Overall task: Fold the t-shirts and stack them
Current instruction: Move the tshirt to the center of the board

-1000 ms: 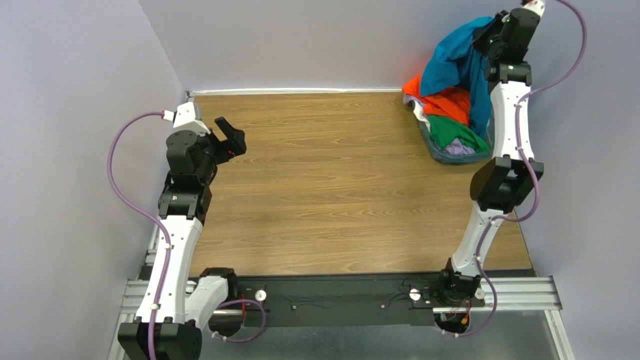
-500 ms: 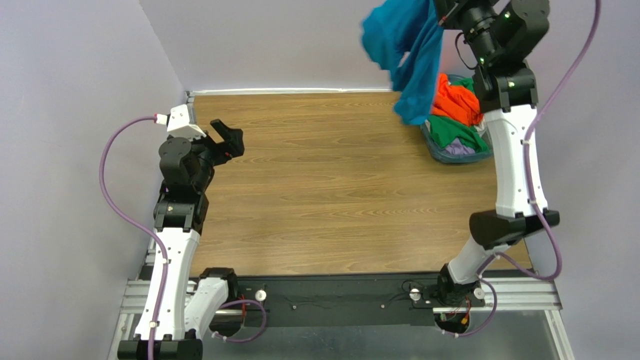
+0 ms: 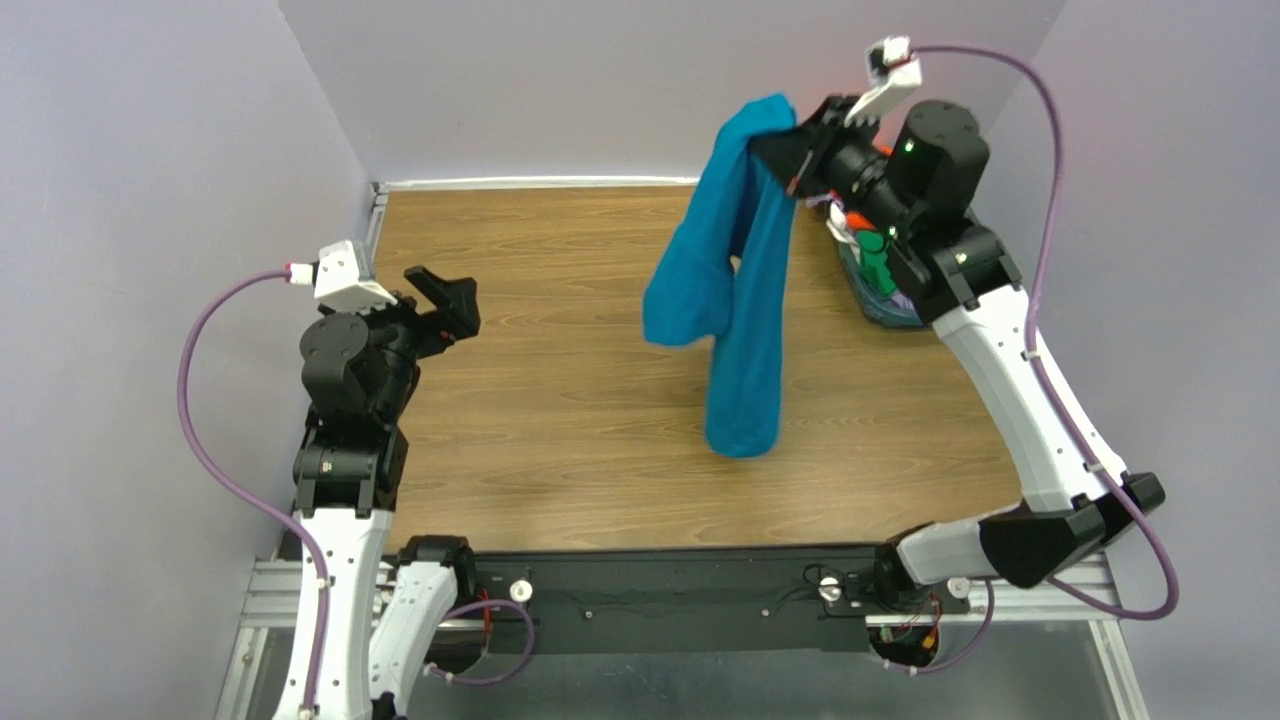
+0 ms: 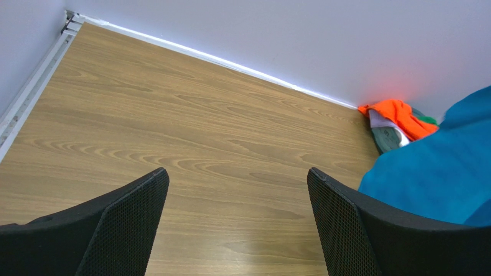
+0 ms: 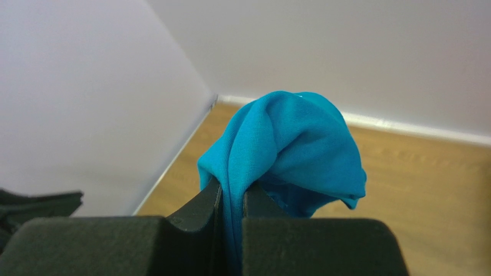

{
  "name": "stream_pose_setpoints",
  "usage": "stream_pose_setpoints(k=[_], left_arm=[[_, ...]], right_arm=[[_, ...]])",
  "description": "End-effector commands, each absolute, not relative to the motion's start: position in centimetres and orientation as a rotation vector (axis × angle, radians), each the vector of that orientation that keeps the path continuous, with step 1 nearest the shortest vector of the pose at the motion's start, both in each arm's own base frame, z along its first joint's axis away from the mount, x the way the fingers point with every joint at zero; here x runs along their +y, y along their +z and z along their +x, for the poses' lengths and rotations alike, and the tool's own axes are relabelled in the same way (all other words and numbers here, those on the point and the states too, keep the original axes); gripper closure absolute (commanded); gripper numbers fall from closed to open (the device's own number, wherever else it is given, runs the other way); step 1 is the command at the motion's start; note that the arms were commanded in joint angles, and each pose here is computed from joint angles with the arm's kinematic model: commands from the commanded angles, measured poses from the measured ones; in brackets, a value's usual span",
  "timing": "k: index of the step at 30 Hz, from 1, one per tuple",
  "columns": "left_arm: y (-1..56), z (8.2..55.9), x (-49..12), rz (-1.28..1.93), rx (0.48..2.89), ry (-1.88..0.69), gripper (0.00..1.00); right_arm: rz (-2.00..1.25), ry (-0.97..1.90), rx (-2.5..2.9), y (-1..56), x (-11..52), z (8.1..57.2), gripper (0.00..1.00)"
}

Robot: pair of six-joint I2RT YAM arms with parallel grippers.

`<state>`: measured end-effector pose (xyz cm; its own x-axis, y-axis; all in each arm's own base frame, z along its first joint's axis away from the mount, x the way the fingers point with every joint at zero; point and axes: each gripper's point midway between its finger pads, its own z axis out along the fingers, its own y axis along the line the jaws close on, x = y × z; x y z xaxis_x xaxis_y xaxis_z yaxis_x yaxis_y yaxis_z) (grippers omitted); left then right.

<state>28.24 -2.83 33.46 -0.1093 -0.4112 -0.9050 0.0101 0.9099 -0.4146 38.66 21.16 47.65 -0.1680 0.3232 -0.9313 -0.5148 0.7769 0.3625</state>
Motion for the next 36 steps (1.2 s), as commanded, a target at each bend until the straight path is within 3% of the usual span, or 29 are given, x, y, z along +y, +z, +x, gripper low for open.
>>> stream_pose_setpoints(k=[1, 6, 12, 20, 21, 23, 24, 25, 26, 30, 36], left_arm=[[32.5, 26.9, -3.5, -0.329, 1.664, -0.425, 0.02], [31.5, 26.7, -3.9, -0.343, 1.684, -0.458, 0.02], [29.2, 27.7, -3.6, -0.406, 1.741, -0.453, 0.02], [26.1, 29.0, -4.6, -0.431, 1.822, -0.509, 0.02], [25.4, 29.2, -4.6, -0.441, 1.841, -0.511, 0.02], [24.8, 29.4, -5.0, -0.439, 1.855, -0.535, 0.02], [24.0, 29.7, -5.2, -0.447, 1.866, -0.55, 0.02], [23.7, 29.8, -5.6, -0.44, 1.876, -0.57, 0.03], [23.2, 29.9, -5.8, -0.446, 1.885, -0.584, 0.03], [21.2, 30.7, -7.0, -0.444, 1.929, -0.664, 0.03], [18.9, 31.7, -12.8, -0.353, 2.009, -0.73, 0.03]], right_arm=[[-0.154, 0.817, 1.618, 45.4, 22.1, 35.9, 0.99], [-0.192, 0.86, 1.718, 41.1, 24.2, 35.1, 0.99], [-0.29, 0.845, 1.85, 35.1, 27.3, 37.4, 0.98], [-0.227, 0.635, 1.981, 27.3, 29.1, 46.4, 0.91], [-0.227, 0.595, 2.032, 24.2, 29.4, 47.8, 0.91], [-0.241, 0.544, 2.025, 23.5, 29.7, 49.7, 0.76], [-0.24, 0.511, 2.071, 20.6, 29.9, 50.5, 0.62], [-0.235, 0.497, 2.08, 20.1, 29.8, 50.9, 0.43], [-0.24, 0.487, 2.091, 19.4, 29.8, 51.1, 0.03], [-0.2, 0.437, 2.108, 19.1, 28.4, 50.1, 0.0], [-0.012, 0.335, 2.005, 25.3, 22.3, 45.1, 0.0]])
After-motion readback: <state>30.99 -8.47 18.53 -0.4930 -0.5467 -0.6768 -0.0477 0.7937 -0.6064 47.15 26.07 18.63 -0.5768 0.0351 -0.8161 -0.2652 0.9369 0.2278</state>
